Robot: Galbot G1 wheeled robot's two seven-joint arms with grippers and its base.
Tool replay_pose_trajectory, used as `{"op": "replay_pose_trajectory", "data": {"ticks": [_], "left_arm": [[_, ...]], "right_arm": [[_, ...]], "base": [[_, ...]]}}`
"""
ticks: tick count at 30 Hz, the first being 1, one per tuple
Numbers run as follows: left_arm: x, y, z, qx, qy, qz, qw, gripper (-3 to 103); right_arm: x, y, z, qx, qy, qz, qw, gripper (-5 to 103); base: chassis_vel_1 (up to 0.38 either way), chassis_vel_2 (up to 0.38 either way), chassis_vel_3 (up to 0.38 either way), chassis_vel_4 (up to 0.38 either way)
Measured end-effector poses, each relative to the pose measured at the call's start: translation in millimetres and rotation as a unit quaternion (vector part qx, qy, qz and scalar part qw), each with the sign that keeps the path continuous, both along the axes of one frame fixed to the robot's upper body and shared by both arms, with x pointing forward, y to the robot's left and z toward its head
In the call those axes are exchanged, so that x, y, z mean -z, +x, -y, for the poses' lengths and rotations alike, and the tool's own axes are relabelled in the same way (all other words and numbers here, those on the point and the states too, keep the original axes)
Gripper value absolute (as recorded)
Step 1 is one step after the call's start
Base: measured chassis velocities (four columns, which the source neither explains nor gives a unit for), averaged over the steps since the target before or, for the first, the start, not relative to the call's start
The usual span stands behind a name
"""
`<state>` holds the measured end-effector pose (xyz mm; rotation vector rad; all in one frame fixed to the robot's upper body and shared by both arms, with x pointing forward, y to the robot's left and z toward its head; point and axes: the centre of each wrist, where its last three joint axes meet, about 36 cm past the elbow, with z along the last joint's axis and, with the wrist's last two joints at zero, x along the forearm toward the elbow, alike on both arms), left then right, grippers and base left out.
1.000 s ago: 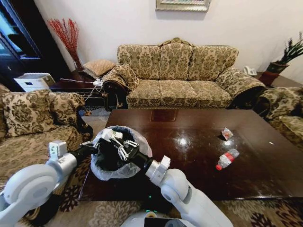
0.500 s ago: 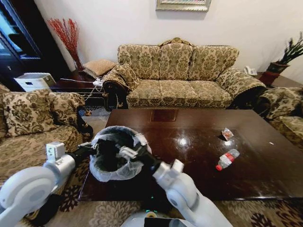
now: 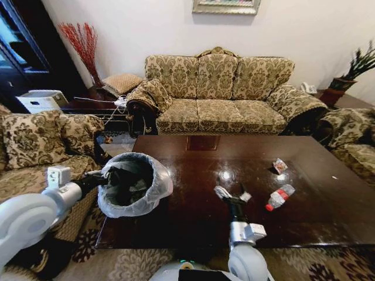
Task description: Move to the front of the table and place the trash on the table into the trash bin.
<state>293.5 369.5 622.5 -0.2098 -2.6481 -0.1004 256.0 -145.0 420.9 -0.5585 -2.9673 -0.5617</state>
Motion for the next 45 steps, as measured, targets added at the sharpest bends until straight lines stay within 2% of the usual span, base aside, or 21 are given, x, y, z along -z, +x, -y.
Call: {"op": "replay_pose_trajectory", "data": {"ticks": [4,5,7,9,14,22,26,27,31,34,35,37,38,41,43,44,45], "left_arm": [[1.6,-3.6,1.5,-0.002,-0.003,0.000,1.0000,2],[2.4,-5.1,1.7,-0.004,-0.005,0.000,1.0000,2],[2.7,-5.8,1.8,-0.004,-0.006,0.000,1.0000,2],[3.1,-6.7,2.6,-0.005,-0.008,0.004,1.0000,2],[3.2,-8.2,4.6,-0.002,-0.011,0.006,0.9999,2],[6.9,-9.7,6.7,-0.003,-0.013,0.008,0.9999,2],[7.5,-9.2,7.7,-0.002,-0.015,0.009,0.9998,2],[7.6,-9.0,8.0,-0.001,-0.015,0.010,0.9998,2],[7.8,-8.0,8.4,0.000,-0.016,0.011,0.9998,2],[10.7,-6.0,5.8,-0.006,-0.017,0.012,0.9998,2],[10.7,-6.0,5.8,-0.006,-0.017,0.012,0.9998,2],[12.5,-5.2,4.8,-0.008,-0.017,0.013,0.9997,2],[12.5,-5.2,4.8,-0.008,-0.017,0.013,0.9997,2],[14.2,-3.4,4.2,-0.009,-0.017,0.013,0.9997,2],[14.2,-3.0,4.1,-0.008,-0.017,0.014,0.9997,2],[14.3,-2.3,3.7,-0.008,-0.017,0.015,0.9997,2],[14.4,-1.9,3.2,-0.009,-0.017,0.015,0.9997,2]], "right_arm": [[4.9,14.0,5.3,0.077,0.026,-0.031,0.996,100],[7.5,23.6,9.8,0.108,0.038,-0.047,0.992,100],[10.1,28.7,12.4,0.120,0.044,-0.055,0.990,100],[12.5,43.0,20.0,0.143,0.066,-0.080,0.984,100],[8.3,57.3,29.8,0.153,0.092,-0.111,0.978,100],[12.6,88.8,52.6,0.135,0.124,-0.175,0.967,100],[18.4,102.0,61.6,0.127,0.139,-0.191,0.963,100],[19.9,105.6,63.0,0.123,0.143,-0.196,0.962,103],[22.4,111.5,63.1,0.114,0.149,-0.204,0.961,95],[26.4,115.2,59.9,0.107,0.157,-0.205,0.960,79],[26.4,115.2,59.9,0.107,0.157,-0.205,0.960,79],[28.6,115.7,60.1,0.103,0.159,-0.202,0.961,68],[28.6,115.7,60.1,0.103,0.159,-0.202,0.961,68],[30.4,116.8,62.4,0.100,0.164,-0.202,0.960,52],[30.4,117.5,63.0,0.100,0.165,-0.201,0.960,52],[31.0,118.7,64.2,0.101,0.167,-0.202,0.960,41],[31.2,119.3,64.6,0.101,0.168,-0.203,0.959,41]], "base": [[-0.206,-0.213,0.206,0.210],[-0.253,-0.279,0.252,0.239],[-0.251,-0.279,0.252,0.235],[-0.227,-0.190,0.203,0.174],[-0.143,-0.128,0.115,0.085],[0.044,0.030,-0.016,-0.010],[0.000,0.000,0.000,0.000],[0.000,0.000,0.000,0.000],[0.000,0.000,0.000,0.000],[0.000,0.000,0.000,0.000],[0.000,0.000,0.000,0.000],[0.000,0.000,0.000,0.000],[0.000,0.000,0.000,0.000],[0.000,0.000,0.000,0.000],[0.000,0.000,0.000,0.000],[0.000,0.000,0.000,0.000],[0.000,0.000,0.000,0.000]]}}
